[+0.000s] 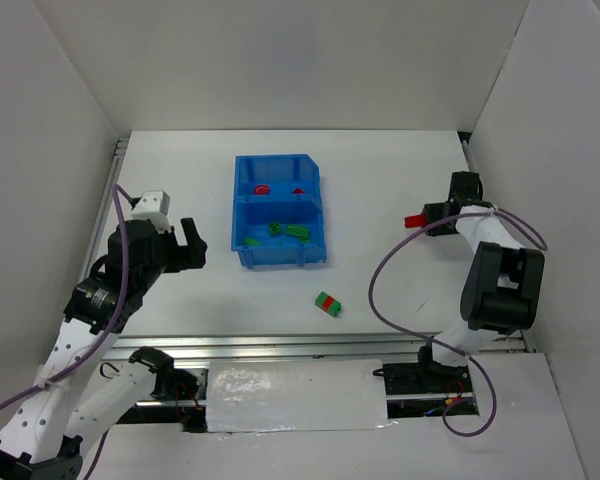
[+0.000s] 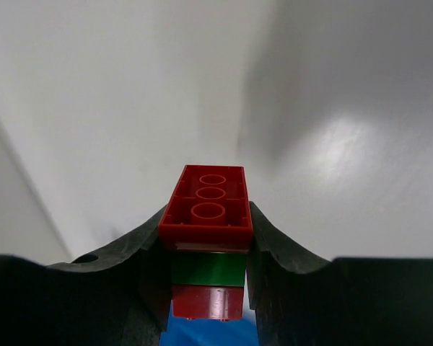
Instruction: Sort the legos into containers by color
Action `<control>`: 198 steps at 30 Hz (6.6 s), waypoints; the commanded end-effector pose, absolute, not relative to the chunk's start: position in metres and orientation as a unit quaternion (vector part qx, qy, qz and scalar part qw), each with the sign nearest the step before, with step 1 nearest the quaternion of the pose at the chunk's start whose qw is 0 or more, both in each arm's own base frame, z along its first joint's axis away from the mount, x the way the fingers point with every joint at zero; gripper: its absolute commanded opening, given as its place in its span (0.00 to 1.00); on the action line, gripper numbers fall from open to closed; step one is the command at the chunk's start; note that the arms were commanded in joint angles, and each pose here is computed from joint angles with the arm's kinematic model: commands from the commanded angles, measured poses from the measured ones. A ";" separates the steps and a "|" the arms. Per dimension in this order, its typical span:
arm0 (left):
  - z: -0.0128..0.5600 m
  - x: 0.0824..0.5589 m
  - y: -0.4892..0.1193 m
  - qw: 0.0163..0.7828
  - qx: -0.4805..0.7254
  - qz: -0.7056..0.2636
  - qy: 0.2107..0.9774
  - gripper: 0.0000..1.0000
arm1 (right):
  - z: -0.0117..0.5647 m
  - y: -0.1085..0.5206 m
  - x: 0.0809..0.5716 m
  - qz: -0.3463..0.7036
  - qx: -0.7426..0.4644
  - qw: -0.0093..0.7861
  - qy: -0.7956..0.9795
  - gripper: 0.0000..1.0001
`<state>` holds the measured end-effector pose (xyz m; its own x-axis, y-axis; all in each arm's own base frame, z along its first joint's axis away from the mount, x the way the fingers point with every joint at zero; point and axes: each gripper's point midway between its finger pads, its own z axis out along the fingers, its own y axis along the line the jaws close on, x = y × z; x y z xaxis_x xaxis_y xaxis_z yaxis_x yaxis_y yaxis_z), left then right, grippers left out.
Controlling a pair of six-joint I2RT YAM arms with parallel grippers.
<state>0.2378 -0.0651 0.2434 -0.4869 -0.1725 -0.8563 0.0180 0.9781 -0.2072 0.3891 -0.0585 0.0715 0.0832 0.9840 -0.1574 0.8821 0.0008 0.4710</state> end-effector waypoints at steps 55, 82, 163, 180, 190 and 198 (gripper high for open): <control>0.287 0.129 -0.265 0.316 0.297 -0.622 0.652 0.85 | 0.292 0.333 0.121 0.647 -0.450 0.242 0.566 0.05; 0.288 0.133 -0.264 0.330 0.292 -0.611 0.657 0.00 | 0.287 0.329 0.110 0.665 -0.438 0.249 0.552 1.00; 0.349 0.157 -0.262 0.431 0.263 -0.593 0.627 0.90 | 0.336 0.300 0.136 0.700 -0.323 0.380 0.510 0.12; 0.340 0.149 -0.274 0.385 0.293 -0.630 0.607 0.54 | 0.339 0.305 0.140 0.690 -0.322 0.378 0.526 0.12; 0.335 0.154 -0.276 0.386 0.292 -0.623 0.614 0.42 | 0.334 0.311 0.147 0.690 -0.319 0.368 0.536 0.12; 0.334 0.153 -0.277 0.380 0.298 -0.628 0.611 0.55 | 0.332 0.315 0.157 0.682 -0.309 0.376 0.546 0.11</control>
